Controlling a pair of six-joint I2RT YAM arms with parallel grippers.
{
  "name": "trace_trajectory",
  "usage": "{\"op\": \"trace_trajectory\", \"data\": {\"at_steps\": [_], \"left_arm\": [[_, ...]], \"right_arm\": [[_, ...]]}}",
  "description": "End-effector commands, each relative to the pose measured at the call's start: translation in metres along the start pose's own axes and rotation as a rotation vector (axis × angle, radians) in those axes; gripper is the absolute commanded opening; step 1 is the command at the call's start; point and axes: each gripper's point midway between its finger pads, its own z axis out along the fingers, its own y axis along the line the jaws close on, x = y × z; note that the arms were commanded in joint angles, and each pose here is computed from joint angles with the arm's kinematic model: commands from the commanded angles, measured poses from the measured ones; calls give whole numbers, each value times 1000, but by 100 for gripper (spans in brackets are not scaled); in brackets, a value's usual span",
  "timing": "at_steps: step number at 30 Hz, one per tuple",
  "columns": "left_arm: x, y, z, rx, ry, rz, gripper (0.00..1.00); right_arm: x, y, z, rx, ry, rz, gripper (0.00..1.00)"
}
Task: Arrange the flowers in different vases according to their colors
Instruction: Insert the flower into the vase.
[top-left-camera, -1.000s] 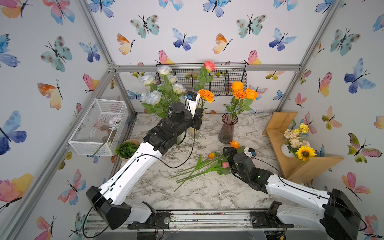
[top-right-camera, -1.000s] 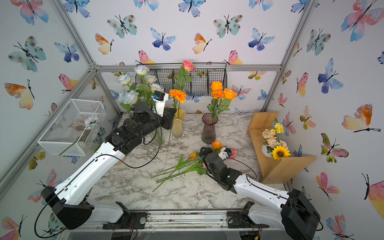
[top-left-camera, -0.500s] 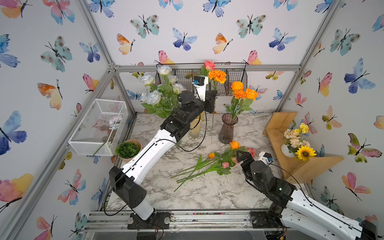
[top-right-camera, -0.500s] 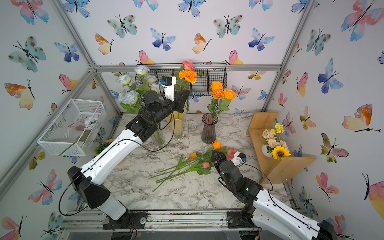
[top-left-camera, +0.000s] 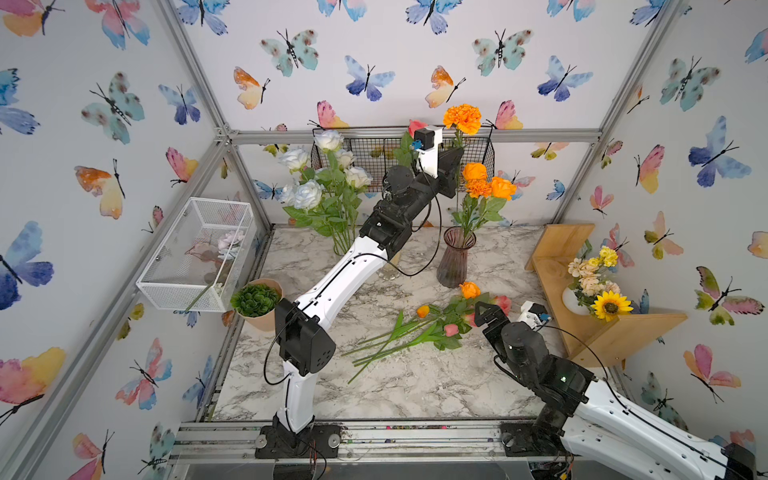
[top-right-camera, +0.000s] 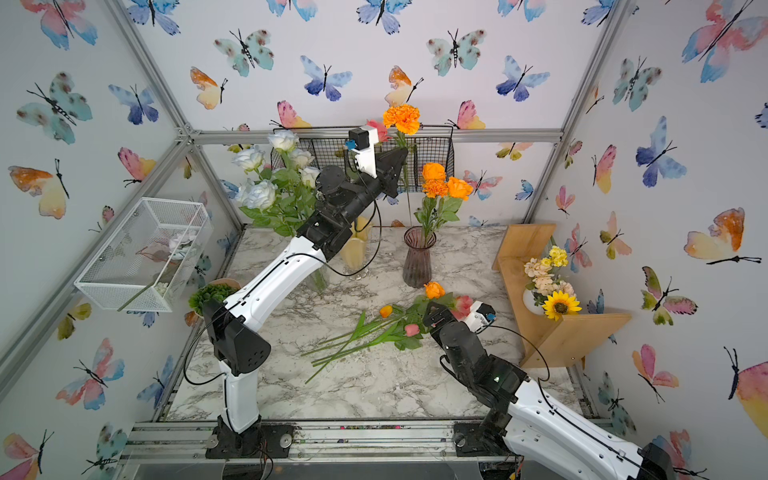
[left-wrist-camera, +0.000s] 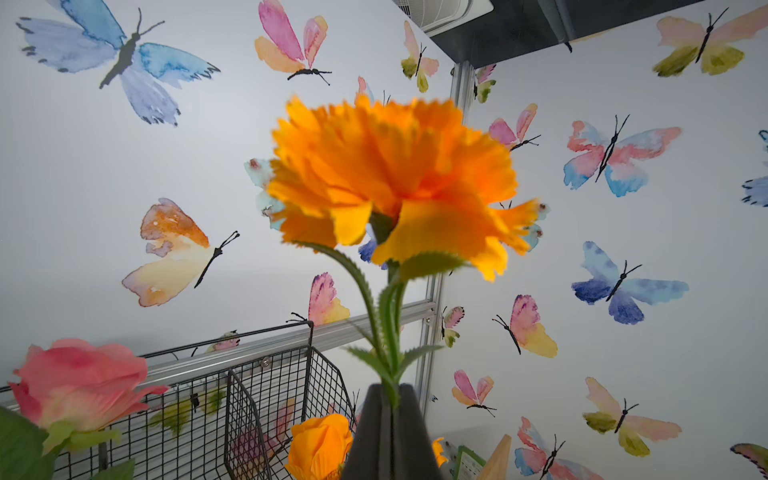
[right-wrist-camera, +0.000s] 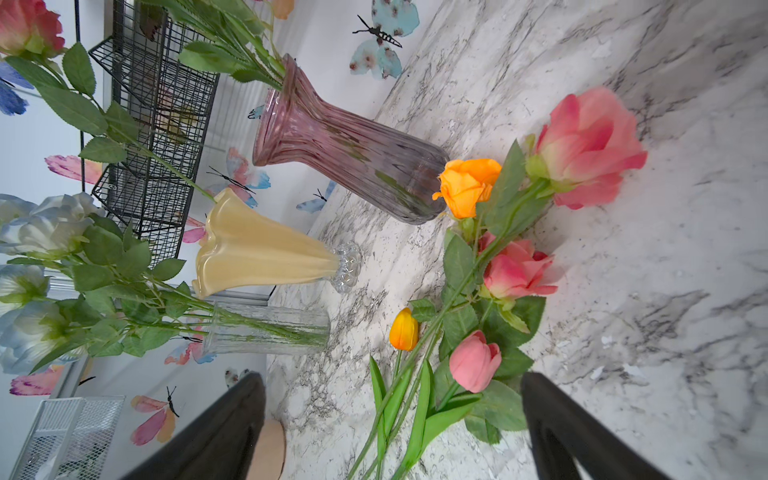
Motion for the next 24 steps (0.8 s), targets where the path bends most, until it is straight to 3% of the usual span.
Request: {"op": "trace_trajectory", "data": {"at_steps": [1, 9, 18, 22, 24], "left_arm": [[-10, -2, 6, 36, -57, 41, 0], [18, 24, 18, 25, -65, 45, 0], [88, 18, 9, 40, 70, 32, 2], [105, 3, 2, 45, 118, 31, 24], [111, -1, 0, 37, 143, 25, 44]], "right_arm": [[-7, 4, 0, -4, -37, -26, 98], [-3, 1, 2, 0, -26, -47, 98], [-10, -6, -3, 6, -57, -54, 98], [-15, -6, -7, 25, -67, -69, 98], [-22, -6, -11, 38, -95, -72, 98]]}}
